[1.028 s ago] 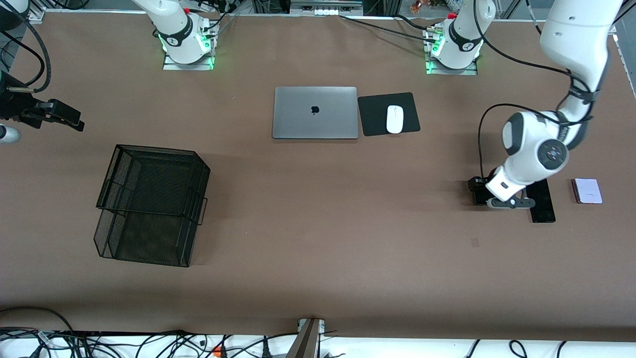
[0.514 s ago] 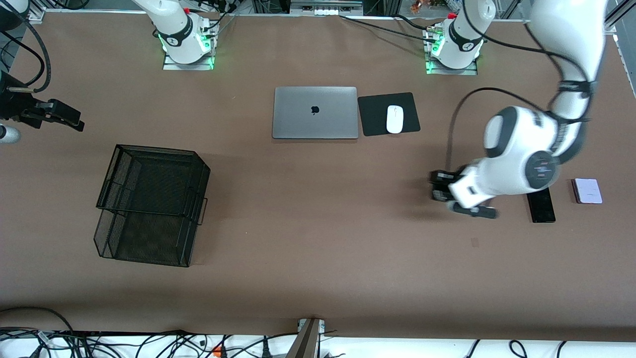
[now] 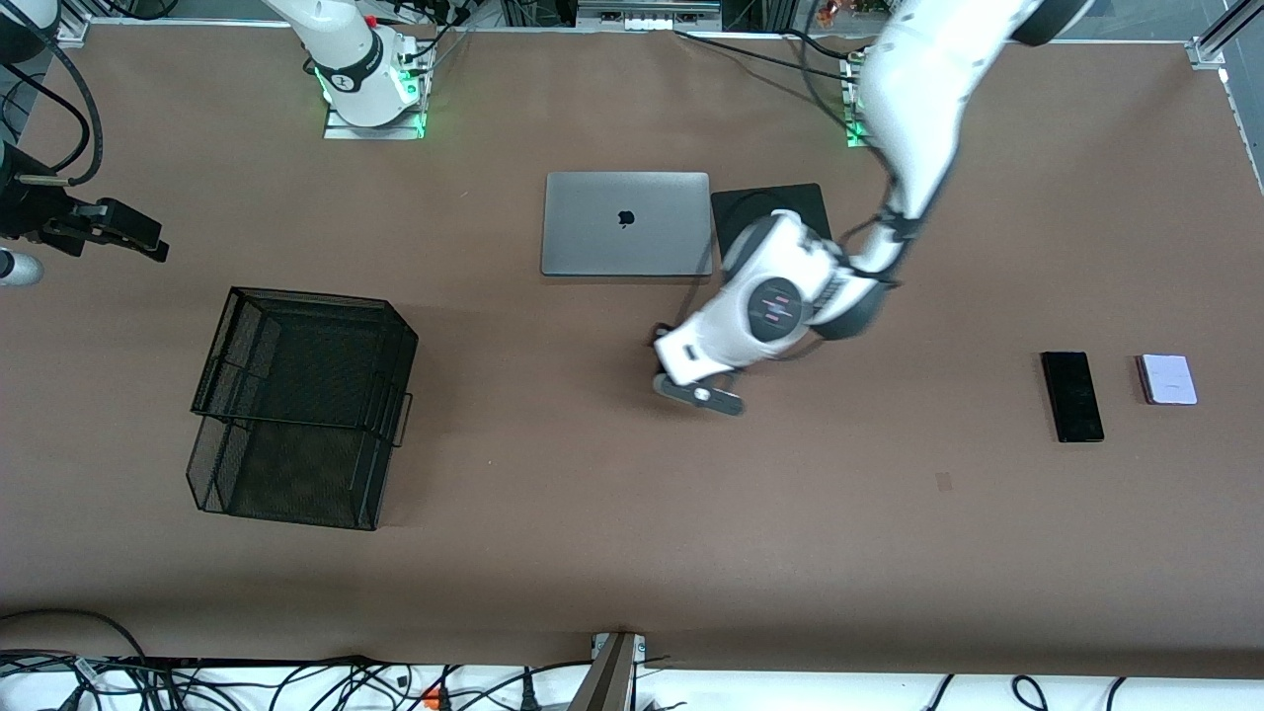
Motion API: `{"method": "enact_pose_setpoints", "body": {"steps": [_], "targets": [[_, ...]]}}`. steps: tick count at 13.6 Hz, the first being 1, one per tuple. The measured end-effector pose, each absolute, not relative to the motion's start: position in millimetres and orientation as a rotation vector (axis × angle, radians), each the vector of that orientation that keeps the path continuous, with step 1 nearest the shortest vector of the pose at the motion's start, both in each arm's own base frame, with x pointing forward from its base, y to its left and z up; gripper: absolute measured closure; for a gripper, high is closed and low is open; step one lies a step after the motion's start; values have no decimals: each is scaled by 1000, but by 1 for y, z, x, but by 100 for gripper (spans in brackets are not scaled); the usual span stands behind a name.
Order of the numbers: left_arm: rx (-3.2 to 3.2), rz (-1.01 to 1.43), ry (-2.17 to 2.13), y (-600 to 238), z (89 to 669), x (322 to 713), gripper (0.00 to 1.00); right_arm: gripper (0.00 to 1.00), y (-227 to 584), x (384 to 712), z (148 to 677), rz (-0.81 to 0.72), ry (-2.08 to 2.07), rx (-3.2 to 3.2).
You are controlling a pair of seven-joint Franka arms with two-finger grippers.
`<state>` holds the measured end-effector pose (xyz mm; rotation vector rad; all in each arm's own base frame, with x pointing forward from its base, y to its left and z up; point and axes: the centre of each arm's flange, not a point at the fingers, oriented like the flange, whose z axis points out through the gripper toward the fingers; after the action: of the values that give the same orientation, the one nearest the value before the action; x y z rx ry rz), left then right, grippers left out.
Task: Place phones with both arms
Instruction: 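Carry the flip phone beside the laptop and release it with the left gripper, then reach the right gripper to the flip phone while the left gripper reaches the tall phone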
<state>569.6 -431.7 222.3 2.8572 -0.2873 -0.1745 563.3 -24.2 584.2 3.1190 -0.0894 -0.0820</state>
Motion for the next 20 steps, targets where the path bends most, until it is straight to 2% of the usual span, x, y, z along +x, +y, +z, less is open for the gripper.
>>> {"method": "enact_pose_setpoints", "body": {"steps": [2, 4, 5, 7, 9, 12, 14, 17, 20], "targets": [[2856, -145, -187, -468, 190, 545, 21, 0, -24, 563, 584, -83, -89, 3119], [2860, -149, -120, -478, 176, 537, 20, 0, -24, 563, 584, -83, -89, 3119], [2862, -142, -105, -474, 177, 542, 17, 0, -24, 563, 584, -83, -89, 3119], [2876, -157, -67, -461, 190, 557, 1, 0, -24, 564, 584, -84, -88, 3119], [2952, -219, -39, -429, 226, 579, 0, 0, -21, 564, 582, -86, -80, 3119], [3214, -327, 31, -322, 304, 614, 0, 0, 4, 568, 577, -92, -13, 3120], [3357, -405, 175, -227, 329, 636, 0, 0, 58, 574, 564, -83, -3, 3116], [3352, -543, 170, -82, 322, 663, 0, 0, 177, 575, 527, -52, -67, 3112], [3281, -546, 59, 48, 301, 671, 0, 0, 322, 549, 477, 11, -122, 3122]]}}
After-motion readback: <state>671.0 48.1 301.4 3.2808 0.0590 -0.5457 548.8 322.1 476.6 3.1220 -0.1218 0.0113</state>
